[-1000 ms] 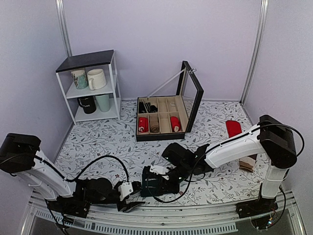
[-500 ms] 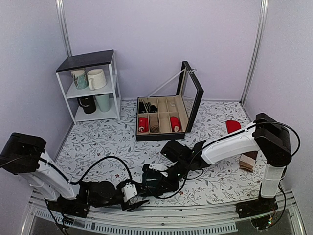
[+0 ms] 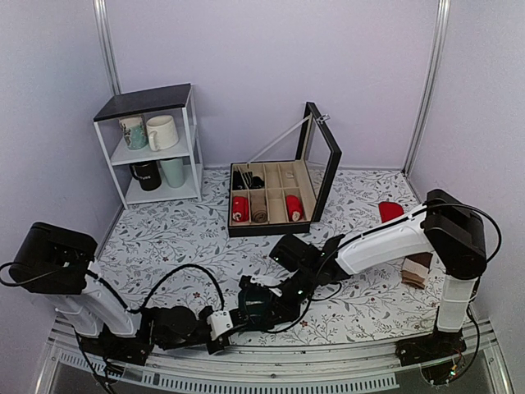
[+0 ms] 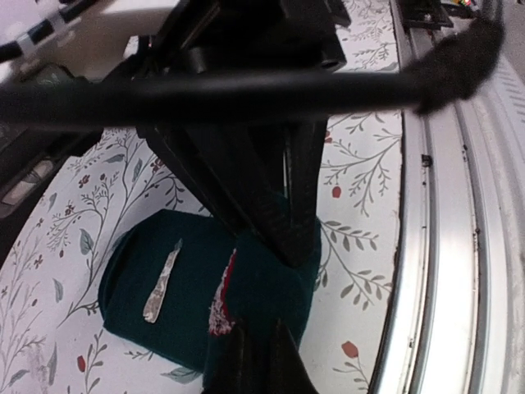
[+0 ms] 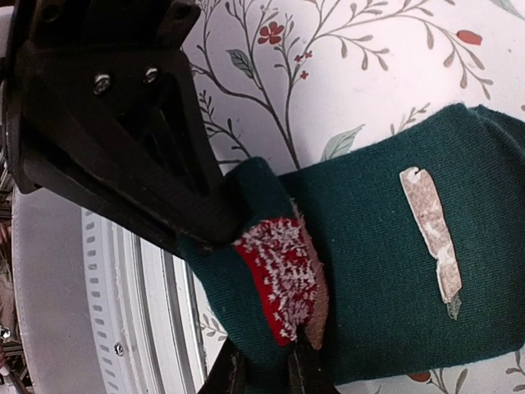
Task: Roll the socks
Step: Roll the sock at the center of the board.
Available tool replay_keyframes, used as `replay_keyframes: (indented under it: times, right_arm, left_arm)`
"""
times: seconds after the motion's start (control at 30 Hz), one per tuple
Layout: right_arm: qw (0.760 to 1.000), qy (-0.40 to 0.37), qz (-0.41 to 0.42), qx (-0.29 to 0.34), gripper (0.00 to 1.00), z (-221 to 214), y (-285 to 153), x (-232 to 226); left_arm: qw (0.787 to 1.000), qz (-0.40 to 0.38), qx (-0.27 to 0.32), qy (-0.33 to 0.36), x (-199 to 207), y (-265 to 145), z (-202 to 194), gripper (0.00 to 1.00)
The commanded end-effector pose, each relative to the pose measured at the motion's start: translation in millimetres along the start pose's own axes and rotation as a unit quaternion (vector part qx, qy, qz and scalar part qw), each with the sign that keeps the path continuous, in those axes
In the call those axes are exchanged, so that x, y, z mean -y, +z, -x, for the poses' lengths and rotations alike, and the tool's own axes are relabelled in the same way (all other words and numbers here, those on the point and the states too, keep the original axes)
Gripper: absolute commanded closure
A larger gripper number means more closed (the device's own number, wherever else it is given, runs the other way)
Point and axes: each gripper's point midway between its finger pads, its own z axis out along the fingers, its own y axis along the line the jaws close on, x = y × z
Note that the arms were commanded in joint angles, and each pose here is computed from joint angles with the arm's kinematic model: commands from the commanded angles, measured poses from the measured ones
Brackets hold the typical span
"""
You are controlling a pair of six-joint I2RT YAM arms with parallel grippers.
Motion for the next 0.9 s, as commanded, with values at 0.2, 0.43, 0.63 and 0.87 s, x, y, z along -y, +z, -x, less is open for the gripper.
replay_keyframes:
  times: [0.2,0.43,0.63,0.87]
  right_arm:
    - [0.996,0.048,-0.014,-0.071,0.83,-46,15,14]
    - [0.996,0.05,-0.005,-0.07,0.81,-46,19,17]
    - [0.995,0.056,-0.022,-0.074,0.81,-51,19,23]
    - [0.995,0.06,-0.026,-0.072,0.81,-51,18,25]
  left_arm:
    - [0.995,-0.066,-0.019,-0.073,19,-5,-15,1.0]
    - [0.991,-0.072,-0.042,-0.105,19,-12,-31,0.9]
    - [0.995,-0.061,0.001,-0.084,12,-17,-10,0.28]
    - [0.997,-0.066,0.017,-0.048,10,-13,2,0.33]
